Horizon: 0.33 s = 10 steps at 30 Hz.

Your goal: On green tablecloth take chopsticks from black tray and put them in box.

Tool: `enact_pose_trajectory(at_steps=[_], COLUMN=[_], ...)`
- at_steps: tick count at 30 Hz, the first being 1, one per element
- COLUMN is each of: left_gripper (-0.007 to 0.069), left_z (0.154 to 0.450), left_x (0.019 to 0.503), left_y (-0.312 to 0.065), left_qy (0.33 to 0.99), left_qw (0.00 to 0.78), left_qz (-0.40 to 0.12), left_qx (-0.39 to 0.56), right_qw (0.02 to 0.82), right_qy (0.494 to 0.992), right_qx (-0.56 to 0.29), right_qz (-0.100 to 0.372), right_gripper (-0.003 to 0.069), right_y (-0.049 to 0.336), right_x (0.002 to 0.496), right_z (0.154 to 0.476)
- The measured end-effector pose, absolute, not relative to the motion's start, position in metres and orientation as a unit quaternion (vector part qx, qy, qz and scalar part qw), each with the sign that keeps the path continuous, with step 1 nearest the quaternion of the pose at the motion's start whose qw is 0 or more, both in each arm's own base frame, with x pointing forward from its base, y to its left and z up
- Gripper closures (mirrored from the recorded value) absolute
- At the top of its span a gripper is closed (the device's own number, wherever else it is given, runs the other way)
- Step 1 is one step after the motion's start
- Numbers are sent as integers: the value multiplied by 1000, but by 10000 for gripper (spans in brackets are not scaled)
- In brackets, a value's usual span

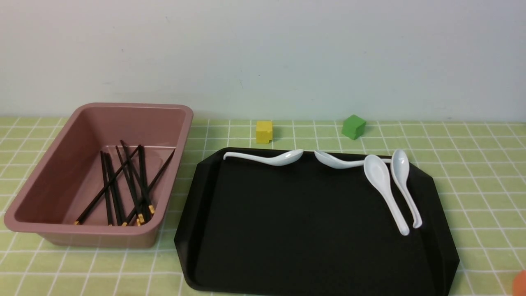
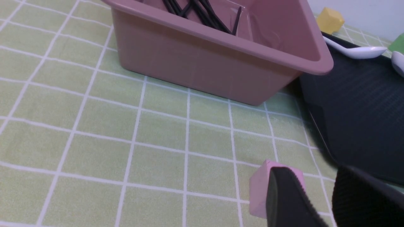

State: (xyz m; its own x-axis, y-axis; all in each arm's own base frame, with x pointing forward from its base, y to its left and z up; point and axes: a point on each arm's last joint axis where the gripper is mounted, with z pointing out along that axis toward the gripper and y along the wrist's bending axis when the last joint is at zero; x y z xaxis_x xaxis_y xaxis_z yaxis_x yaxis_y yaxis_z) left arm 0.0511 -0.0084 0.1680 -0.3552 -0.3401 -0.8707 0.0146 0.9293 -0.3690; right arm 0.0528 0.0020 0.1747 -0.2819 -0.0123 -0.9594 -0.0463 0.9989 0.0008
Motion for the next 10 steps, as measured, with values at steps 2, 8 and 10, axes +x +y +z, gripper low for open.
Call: enact_pose_trajectory(at_steps=[2, 8, 10], left_gripper=[387, 387, 387], left_z=[168, 168, 168], left_x=[51, 51, 51], left_y=[-8, -8, -8], left_qy=[808, 808, 808], left_qw=[559, 559, 559], left_qz=[-159, -159, -159], left_qx=[-101, -101, -101], right_qw=[599, 599, 599], right_qy=[800, 800, 800], right_qx=[-18, -18, -20], right_qz=[14, 14, 13], right_gripper=[545, 538, 535], right_y=[2, 2, 2], right_x=[53, 53, 53], right_z=[175, 175, 175])
